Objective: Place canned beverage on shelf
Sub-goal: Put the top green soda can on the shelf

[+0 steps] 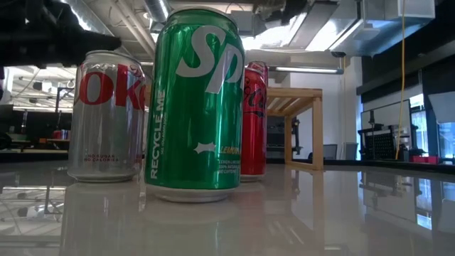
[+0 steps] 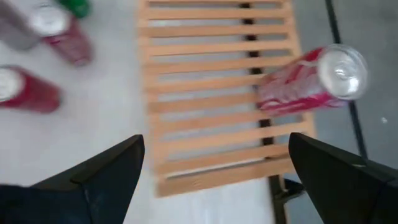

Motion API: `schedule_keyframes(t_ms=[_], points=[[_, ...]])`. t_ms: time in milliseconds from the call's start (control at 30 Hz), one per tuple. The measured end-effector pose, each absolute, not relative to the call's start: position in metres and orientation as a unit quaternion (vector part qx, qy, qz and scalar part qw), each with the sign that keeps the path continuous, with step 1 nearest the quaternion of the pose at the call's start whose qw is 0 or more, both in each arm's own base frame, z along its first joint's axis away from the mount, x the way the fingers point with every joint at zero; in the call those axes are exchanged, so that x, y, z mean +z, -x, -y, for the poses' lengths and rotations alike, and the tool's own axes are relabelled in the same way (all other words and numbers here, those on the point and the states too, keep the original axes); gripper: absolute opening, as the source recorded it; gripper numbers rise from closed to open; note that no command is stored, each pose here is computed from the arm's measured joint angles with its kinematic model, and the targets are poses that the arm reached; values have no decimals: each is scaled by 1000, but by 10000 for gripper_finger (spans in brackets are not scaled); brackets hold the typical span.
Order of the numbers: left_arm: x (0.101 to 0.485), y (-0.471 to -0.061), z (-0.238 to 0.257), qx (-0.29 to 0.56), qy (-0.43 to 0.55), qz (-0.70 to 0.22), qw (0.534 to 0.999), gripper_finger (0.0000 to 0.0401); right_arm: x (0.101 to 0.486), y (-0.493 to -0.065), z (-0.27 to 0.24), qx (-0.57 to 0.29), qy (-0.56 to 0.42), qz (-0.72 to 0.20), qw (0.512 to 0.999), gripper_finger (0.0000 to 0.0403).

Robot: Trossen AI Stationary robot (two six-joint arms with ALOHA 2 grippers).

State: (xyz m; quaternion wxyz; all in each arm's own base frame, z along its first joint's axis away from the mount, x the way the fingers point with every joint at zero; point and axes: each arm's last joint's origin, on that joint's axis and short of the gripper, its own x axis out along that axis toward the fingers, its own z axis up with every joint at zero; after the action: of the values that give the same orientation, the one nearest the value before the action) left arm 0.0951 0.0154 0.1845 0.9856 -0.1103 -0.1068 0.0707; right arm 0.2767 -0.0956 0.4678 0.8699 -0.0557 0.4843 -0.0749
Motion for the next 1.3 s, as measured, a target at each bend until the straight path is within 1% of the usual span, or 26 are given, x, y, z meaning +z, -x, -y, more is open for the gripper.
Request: schedule_keyframes(t_ms=[100, 200, 300, 367, 500, 667, 833, 967, 1167, 1300], points=[[189, -94, -15, 64, 131, 133, 980, 0, 480, -267, 69, -24, 54, -454, 889, 392], [194, -93, -15, 60, 145, 157, 975, 0, 489, -256, 44, 14, 66, -434, 898, 392], [196, -94, -15, 60, 161, 167, 971, 2, 489, -243, 24, 41, 68, -435, 897, 392], [198, -94, -16, 62, 172, 179, 967, 13, 484, -234, 13, 55, 67, -437, 895, 392], [202, -97, -17, 61, 181, 196, 962, 51, 463, -222, -1, 61, 63, -412, 907, 392], [208, -103, -17, 54, 190, 221, 955, 108, 430, -200, -8, 60, 39, -334, 940, 392], [230, -115, -19, 57, 183, 213, 958, 148, 396, -185, -7, 47, 9, -271, 961, 392], [255, -134, -22, 64, 155, 192, 967, 165, 375, -180, -7, 47, 7, -228, 973, 392], [294, -166, -22, 50, 120, 161, 978, 168, 345, -184, -8, 60, -6, -223, 973, 392], [322, -186, -21, 51, 107, 86, 989, 169, 329, -190, -8, 61, -18, -222, 973, 392]])
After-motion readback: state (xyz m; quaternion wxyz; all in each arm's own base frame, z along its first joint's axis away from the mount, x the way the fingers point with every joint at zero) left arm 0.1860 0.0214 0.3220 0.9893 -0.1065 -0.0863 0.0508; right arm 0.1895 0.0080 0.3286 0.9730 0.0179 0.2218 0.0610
